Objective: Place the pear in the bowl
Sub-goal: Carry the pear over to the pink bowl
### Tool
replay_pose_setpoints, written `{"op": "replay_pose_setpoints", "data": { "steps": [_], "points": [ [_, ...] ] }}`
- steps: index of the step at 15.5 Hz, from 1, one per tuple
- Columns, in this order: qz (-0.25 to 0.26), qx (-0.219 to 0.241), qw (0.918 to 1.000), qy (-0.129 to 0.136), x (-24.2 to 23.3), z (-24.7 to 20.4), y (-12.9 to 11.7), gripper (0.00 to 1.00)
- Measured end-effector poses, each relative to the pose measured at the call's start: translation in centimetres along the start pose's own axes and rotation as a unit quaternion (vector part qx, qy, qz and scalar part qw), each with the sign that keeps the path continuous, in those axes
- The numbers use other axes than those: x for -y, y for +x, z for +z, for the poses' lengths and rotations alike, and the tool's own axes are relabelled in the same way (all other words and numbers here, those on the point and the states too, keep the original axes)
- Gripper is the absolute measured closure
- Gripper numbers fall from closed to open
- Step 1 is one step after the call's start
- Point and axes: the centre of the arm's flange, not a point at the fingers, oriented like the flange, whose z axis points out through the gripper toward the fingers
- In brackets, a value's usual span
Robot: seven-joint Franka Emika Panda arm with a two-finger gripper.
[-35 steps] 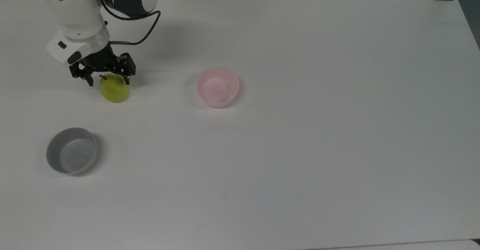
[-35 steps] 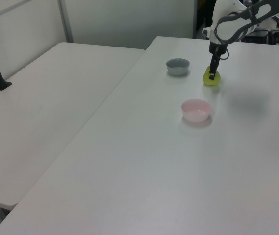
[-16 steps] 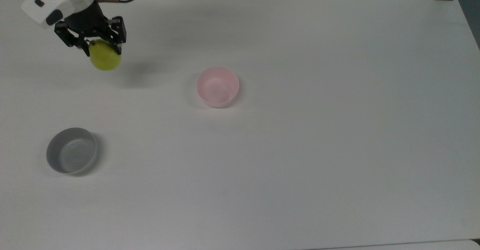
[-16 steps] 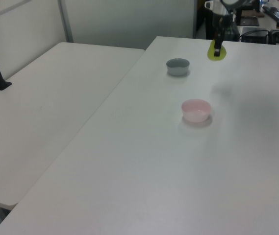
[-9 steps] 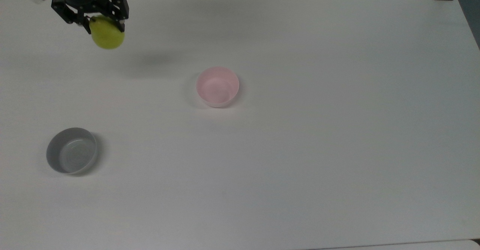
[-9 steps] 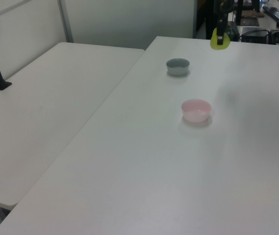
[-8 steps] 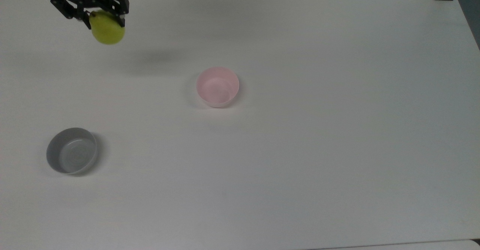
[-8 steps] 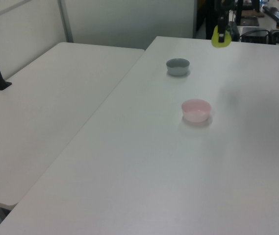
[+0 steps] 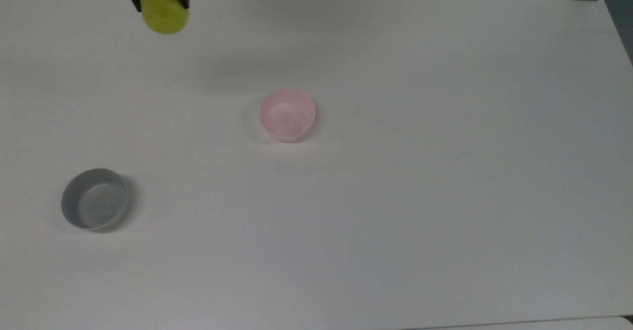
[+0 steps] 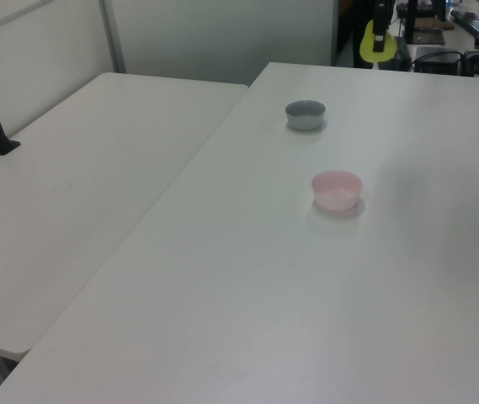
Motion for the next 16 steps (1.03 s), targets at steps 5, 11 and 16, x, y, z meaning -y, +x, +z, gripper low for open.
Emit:
{"op": "replay_pose_setpoints", "data": {
  "steps": [5,11,16],
  "points": [
    [-0.027,-0.016,0.9995,-0.001,6.4,-0.5,-0.2,0.30],
    [-0.052,-0.026,0.9983,-0.002,9.8,6.8,0.6,0.30],
    [-0.073,-0.038,0.9966,-0.005,12.7,15.2,0.8,0.30]
  ]
}}
